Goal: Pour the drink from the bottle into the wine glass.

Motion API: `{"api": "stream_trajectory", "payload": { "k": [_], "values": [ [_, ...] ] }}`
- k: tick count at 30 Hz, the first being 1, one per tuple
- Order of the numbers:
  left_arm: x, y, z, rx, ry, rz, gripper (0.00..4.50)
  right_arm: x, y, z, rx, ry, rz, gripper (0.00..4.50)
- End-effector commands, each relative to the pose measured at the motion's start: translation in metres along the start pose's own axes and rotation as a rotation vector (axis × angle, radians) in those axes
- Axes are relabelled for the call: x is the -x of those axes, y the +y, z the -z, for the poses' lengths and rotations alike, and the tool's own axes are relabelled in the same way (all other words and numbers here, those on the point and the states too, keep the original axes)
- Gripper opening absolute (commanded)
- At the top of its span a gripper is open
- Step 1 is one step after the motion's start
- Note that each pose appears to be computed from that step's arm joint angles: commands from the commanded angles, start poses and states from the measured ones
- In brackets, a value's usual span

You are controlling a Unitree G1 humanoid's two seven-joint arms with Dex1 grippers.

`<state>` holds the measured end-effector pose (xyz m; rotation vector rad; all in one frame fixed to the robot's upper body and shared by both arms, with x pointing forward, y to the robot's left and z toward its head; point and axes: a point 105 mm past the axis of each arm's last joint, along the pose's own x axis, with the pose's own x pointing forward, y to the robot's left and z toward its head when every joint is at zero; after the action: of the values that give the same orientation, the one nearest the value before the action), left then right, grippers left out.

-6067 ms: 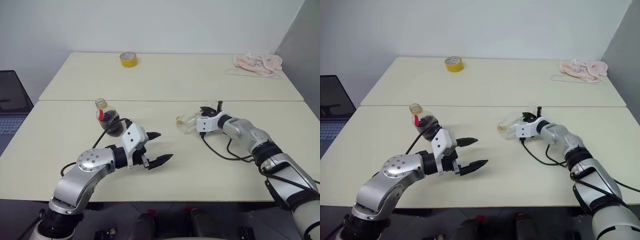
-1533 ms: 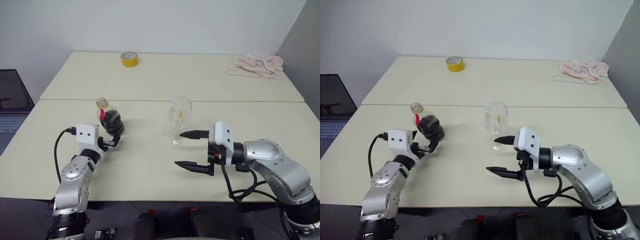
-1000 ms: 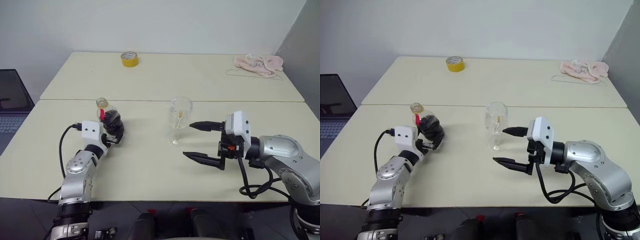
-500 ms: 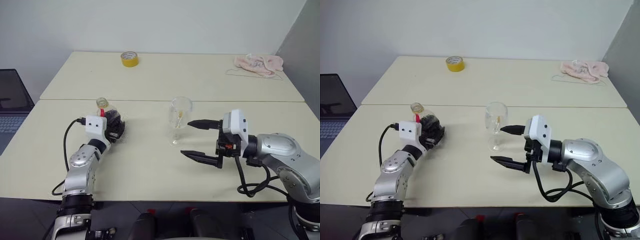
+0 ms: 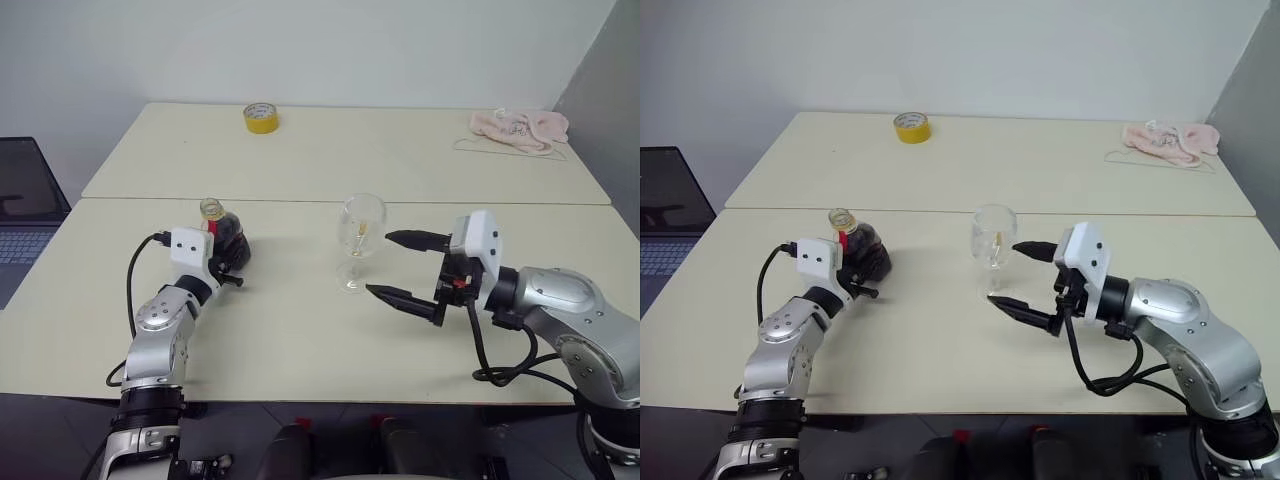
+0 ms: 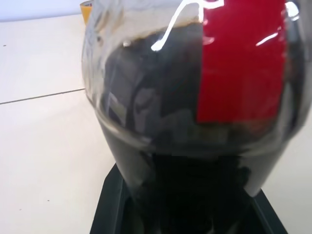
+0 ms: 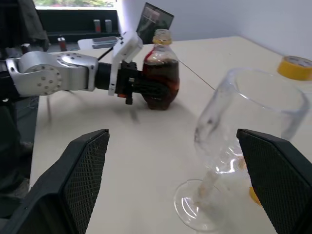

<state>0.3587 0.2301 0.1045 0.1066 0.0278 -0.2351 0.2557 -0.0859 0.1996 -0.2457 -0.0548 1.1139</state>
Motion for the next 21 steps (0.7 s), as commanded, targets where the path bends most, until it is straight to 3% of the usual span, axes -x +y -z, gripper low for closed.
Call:
{"api": "stream_trajectory", "payload": {
  "k": [1, 9, 21],
  "values": [
    [-0.004, -0.012, -0.031, -0.031, -0.091, 0.049, 0.90, 0.010, -0.006, -0.013, 0.023, -0.062, 0.059, 4.50],
    [-0.008, -0.021, -0.063, -0.087, -0.138, 0.120, 0.90, 0.014, 0.001, -0.025, 0.076, -0.164, 0.039, 4.50],
    [-0.035, -0.036, -0.113, -0.349, -0.170, 0.259, 0.85, 0.010, -0.002, -0.031, 0.092, -0.158, 0.053, 4.50]
  ]
}}
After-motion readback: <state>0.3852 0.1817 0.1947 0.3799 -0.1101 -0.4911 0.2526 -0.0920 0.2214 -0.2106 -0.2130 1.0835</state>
